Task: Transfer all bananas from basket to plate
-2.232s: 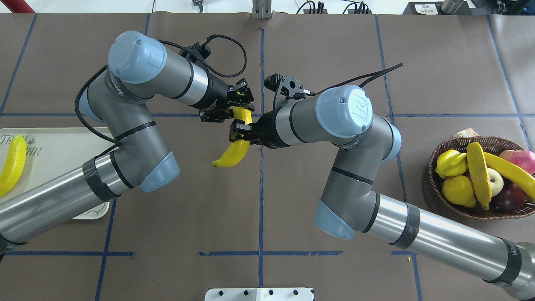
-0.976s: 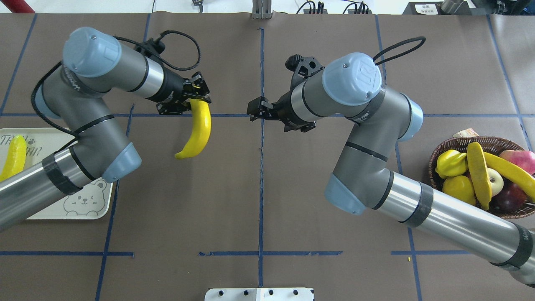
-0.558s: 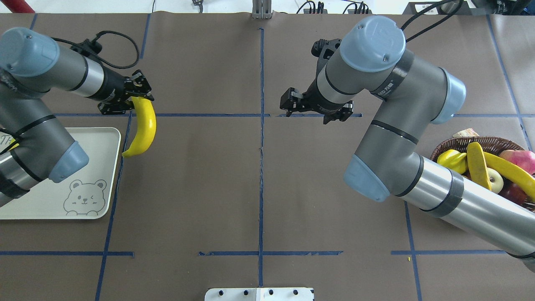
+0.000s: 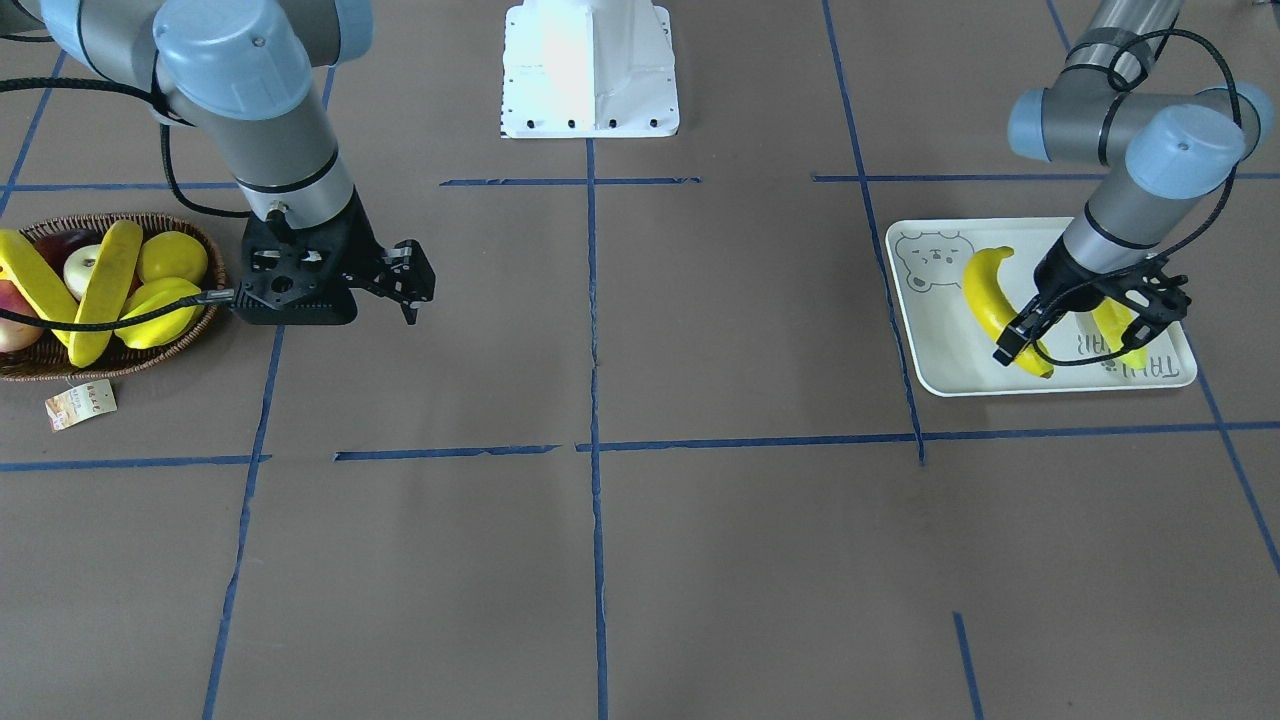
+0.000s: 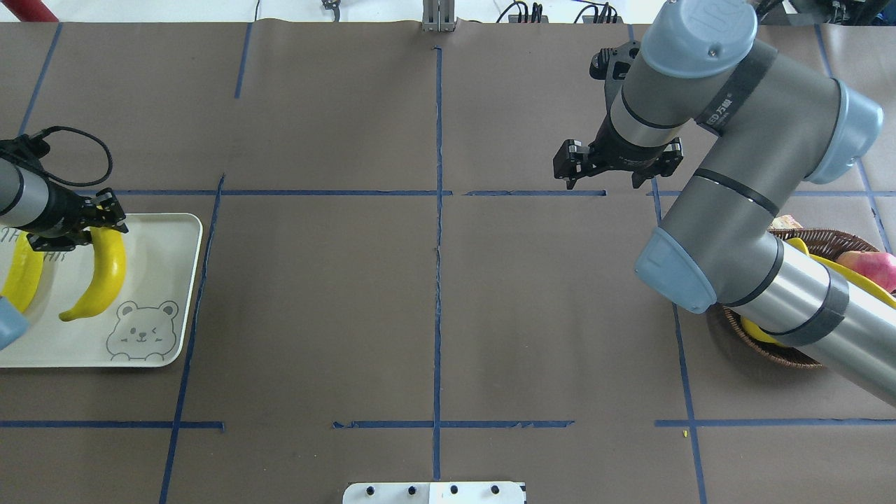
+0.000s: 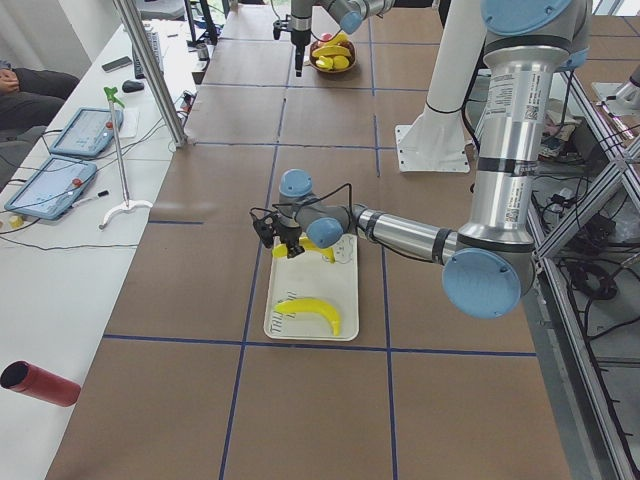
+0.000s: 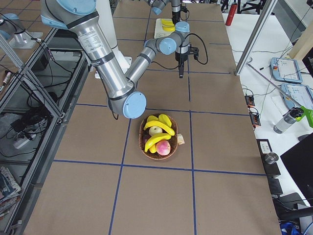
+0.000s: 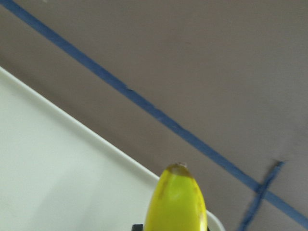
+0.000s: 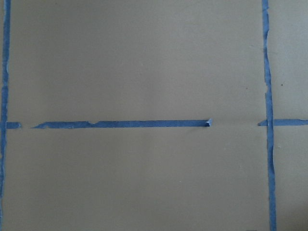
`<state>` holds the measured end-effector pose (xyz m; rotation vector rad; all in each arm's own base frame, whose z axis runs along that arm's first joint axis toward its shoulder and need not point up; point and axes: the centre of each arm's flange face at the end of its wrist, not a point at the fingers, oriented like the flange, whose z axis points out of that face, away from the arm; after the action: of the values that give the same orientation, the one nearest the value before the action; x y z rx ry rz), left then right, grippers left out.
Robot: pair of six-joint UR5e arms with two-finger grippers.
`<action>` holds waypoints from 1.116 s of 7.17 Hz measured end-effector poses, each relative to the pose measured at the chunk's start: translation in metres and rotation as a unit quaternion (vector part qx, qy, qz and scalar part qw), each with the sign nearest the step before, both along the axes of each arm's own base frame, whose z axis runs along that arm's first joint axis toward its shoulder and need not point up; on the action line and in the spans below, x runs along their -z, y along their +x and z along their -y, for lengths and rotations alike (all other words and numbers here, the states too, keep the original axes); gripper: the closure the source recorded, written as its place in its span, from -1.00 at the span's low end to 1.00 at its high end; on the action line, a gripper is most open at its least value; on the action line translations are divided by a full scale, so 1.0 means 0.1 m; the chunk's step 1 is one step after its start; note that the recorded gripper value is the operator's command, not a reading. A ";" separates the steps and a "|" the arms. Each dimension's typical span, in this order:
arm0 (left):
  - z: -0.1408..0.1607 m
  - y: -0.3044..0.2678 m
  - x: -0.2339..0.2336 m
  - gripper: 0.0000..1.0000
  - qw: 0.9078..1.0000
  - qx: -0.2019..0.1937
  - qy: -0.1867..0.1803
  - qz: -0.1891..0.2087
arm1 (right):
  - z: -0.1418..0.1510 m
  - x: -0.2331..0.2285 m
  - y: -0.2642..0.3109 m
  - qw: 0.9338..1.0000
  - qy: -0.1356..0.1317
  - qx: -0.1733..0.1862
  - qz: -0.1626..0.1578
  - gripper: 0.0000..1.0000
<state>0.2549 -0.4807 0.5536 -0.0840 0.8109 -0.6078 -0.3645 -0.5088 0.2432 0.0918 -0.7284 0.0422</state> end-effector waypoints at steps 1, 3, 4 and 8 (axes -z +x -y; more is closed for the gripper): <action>-0.06 -0.12 -0.19 1.00 1.000 -0.015 0.007 0.014 | 0.00 -0.03 0.04 1.000 0.002 0.002 -0.002 -1.00; -0.09 -0.28 -0.48 0.90 0.999 -0.028 0.007 0.033 | 0.00 -0.06 0.06 1.000 0.003 0.004 -0.002 -1.00; -0.06 -0.36 -0.59 0.51 0.999 -0.027 0.005 0.040 | 0.00 -0.07 0.06 1.000 0.003 0.004 -0.002 -1.00; -0.01 -0.46 -0.73 -1.00 0.998 -0.029 0.005 0.049 | 0.00 -0.08 0.06 1.000 0.003 0.004 -0.002 -1.00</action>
<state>0.2089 -0.4792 0.6266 -0.0674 0.7152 -0.5483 -0.3582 -0.5090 0.2508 0.0948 -0.7248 0.0319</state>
